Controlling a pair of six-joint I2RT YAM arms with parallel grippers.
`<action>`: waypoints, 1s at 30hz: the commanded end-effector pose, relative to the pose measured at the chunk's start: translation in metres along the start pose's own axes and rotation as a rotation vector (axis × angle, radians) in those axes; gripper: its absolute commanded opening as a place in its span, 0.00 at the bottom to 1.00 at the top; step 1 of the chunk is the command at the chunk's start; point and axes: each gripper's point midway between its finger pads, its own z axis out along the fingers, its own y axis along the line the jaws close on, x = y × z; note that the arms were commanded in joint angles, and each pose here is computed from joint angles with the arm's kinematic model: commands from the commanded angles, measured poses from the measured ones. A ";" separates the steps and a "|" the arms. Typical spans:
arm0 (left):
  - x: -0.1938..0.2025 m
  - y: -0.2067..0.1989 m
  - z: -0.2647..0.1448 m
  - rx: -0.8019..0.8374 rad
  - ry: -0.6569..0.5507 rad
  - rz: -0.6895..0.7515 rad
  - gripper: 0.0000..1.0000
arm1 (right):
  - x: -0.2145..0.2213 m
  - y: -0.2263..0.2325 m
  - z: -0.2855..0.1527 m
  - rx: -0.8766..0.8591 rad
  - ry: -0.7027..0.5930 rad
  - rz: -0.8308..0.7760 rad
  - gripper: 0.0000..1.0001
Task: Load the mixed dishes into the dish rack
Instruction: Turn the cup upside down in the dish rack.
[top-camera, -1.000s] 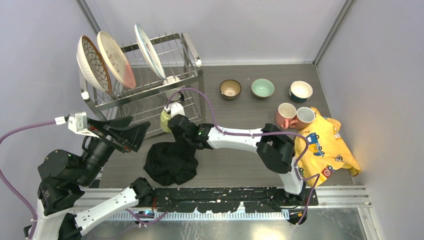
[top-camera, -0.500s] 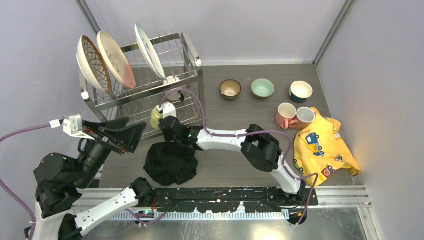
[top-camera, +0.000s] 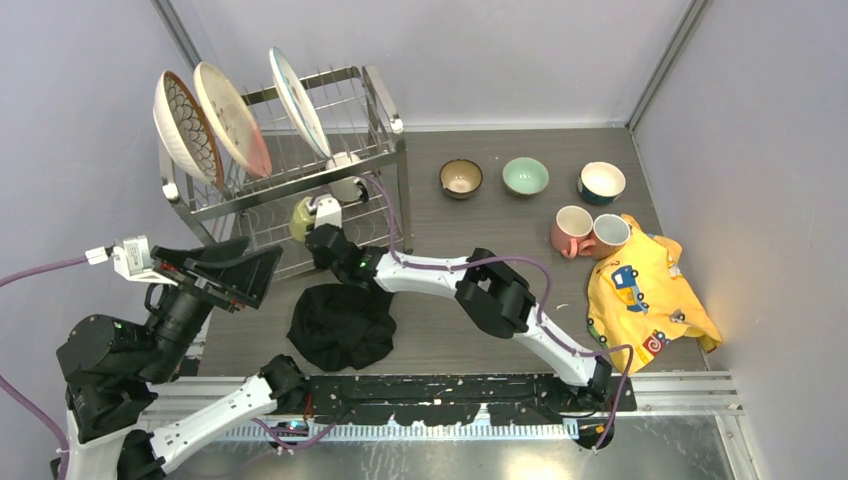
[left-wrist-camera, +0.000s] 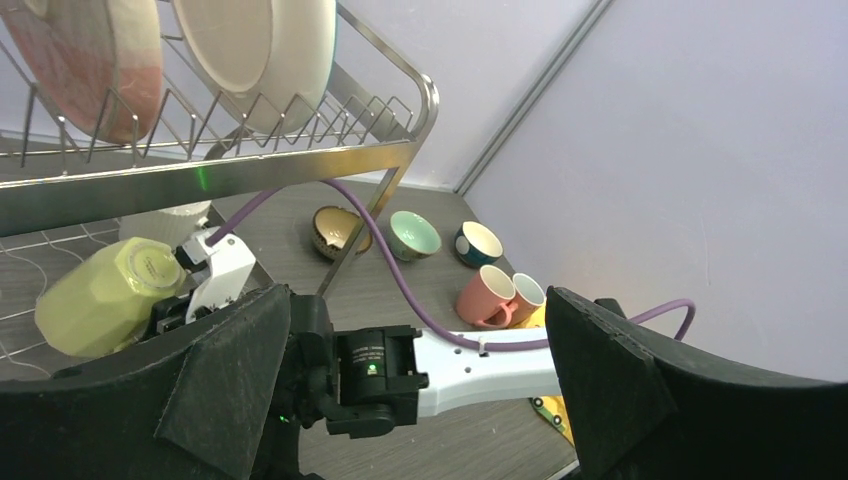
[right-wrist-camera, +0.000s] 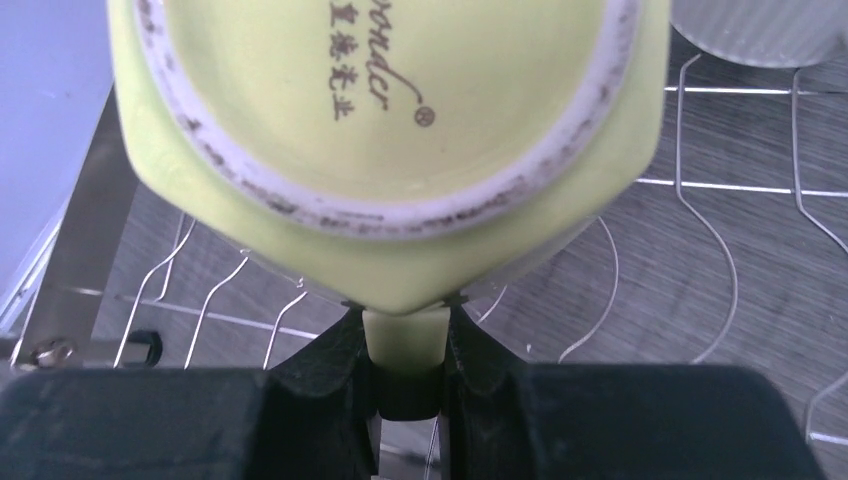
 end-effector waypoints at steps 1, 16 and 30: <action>-0.008 0.008 -0.006 -0.027 -0.045 -0.015 1.00 | -0.080 0.013 0.003 -0.003 -0.191 0.064 0.01; -0.013 0.011 -0.010 -0.032 -0.070 -0.021 1.00 | -0.059 -0.016 0.031 0.112 -0.132 -0.053 0.24; -0.012 0.010 -0.009 -0.028 -0.067 -0.023 1.00 | -0.061 -0.020 0.031 0.109 -0.141 -0.090 0.17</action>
